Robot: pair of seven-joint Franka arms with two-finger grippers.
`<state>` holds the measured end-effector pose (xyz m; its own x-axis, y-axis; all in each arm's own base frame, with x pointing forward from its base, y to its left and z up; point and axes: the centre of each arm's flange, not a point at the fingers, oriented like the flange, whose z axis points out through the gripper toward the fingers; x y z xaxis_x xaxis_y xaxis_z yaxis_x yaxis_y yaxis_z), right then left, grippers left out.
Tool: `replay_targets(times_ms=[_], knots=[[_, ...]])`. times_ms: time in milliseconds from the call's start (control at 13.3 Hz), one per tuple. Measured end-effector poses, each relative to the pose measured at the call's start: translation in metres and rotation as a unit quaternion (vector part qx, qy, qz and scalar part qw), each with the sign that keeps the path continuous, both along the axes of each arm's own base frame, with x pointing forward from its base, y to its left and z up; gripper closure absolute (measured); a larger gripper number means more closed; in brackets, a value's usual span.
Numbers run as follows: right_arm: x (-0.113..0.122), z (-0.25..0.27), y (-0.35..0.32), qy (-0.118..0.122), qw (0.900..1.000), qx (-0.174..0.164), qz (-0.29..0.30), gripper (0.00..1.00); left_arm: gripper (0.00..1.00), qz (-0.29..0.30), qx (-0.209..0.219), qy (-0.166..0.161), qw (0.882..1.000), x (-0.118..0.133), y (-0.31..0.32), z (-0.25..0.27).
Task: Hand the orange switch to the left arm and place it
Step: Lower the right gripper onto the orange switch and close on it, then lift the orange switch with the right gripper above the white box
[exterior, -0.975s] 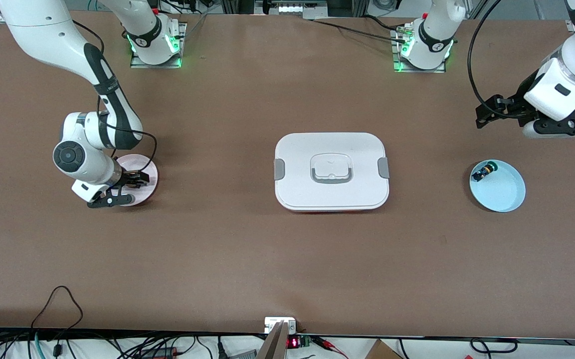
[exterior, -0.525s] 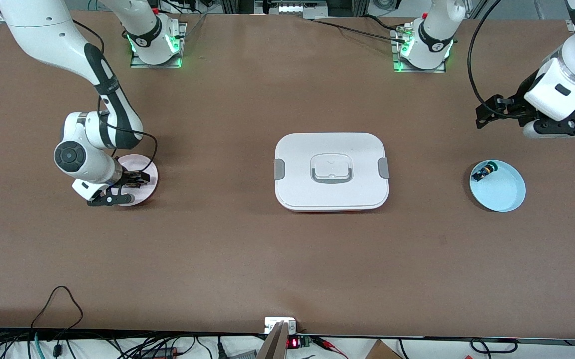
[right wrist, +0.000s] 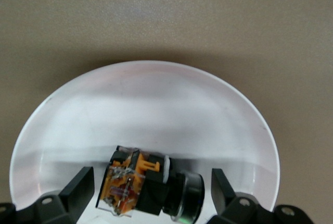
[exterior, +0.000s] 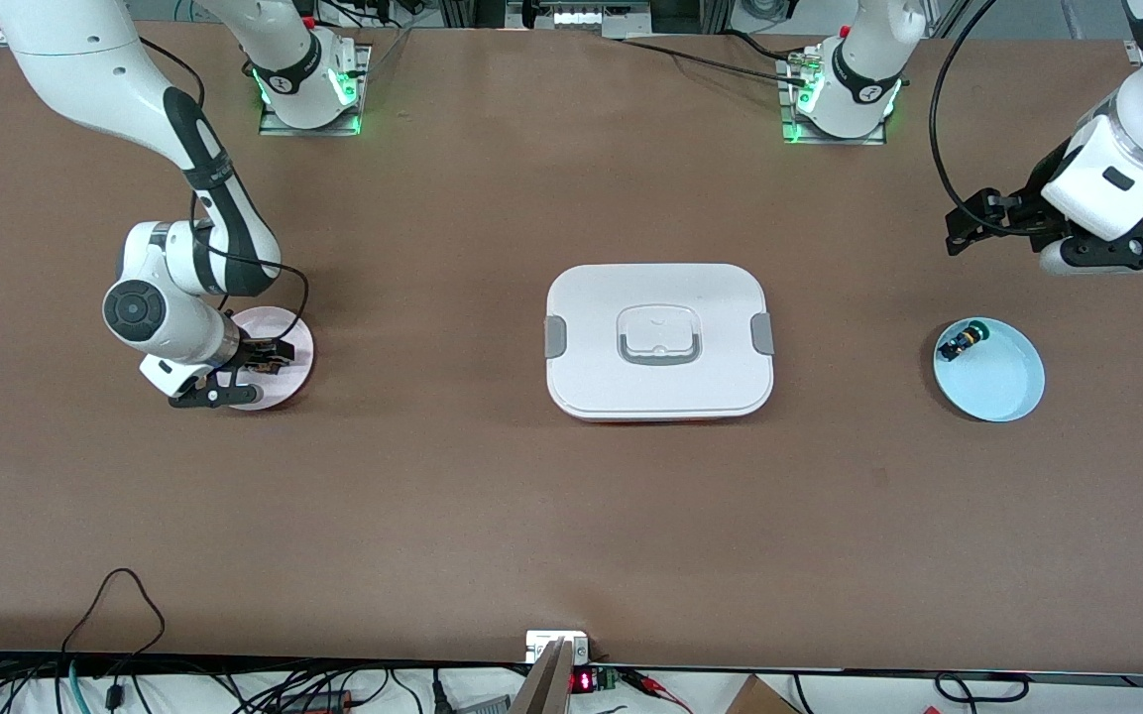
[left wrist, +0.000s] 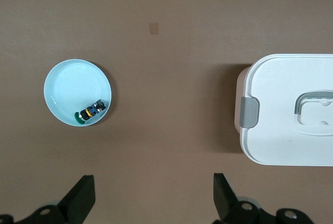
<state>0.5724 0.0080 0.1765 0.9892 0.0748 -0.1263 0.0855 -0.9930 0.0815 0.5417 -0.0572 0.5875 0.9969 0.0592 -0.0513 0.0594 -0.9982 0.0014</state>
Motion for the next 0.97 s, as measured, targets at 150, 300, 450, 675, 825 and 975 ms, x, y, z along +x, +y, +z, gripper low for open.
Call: replay_targets(times_ms=[150, 300, 450, 675, 825, 975], knots=[[-0.001, 0.0, 0.001, -0.001, 1.0, -0.002, -0.021, 0.0, 0.0, 0.0, 0.0, 0.0, 1.0, 0.0, 0.0, 0.0], [-0.001, -0.001, 0.002, -0.002, 0.999, -0.004, -0.035, 0.0, 0.0, 0.0, 0.0, 0.0, 1.0, 0.0, 0.0, 0.0], [-0.001, -0.001, 0.003, -0.003, 0.999, -0.005, -0.043, 0.01, 0.0, 0.0, 0.0, 0.0, 1.0, 0.0, 0.0, 0.0], [-0.001, 0.0, 0.003, -0.003, 0.999, -0.004, -0.043, 0.11, 0.0, 0.0, 0.0, 0.0, 1.0, 0.0, 0.0, 0.0], [0.0, 0.004, 0.003, -0.005, 1.0, -0.002, -0.026, 0.26, 0.0, 0.0, 0.0, 0.0, 1.0, 0.0, 0.0, 0.0], [0.002, 0.012, 0.011, -0.007, 1.0, 0.005, 0.0, 0.26, 0.0, 0.0, 0.0, 0.0, 1.0, 0.0, 0.0, 0.0]])
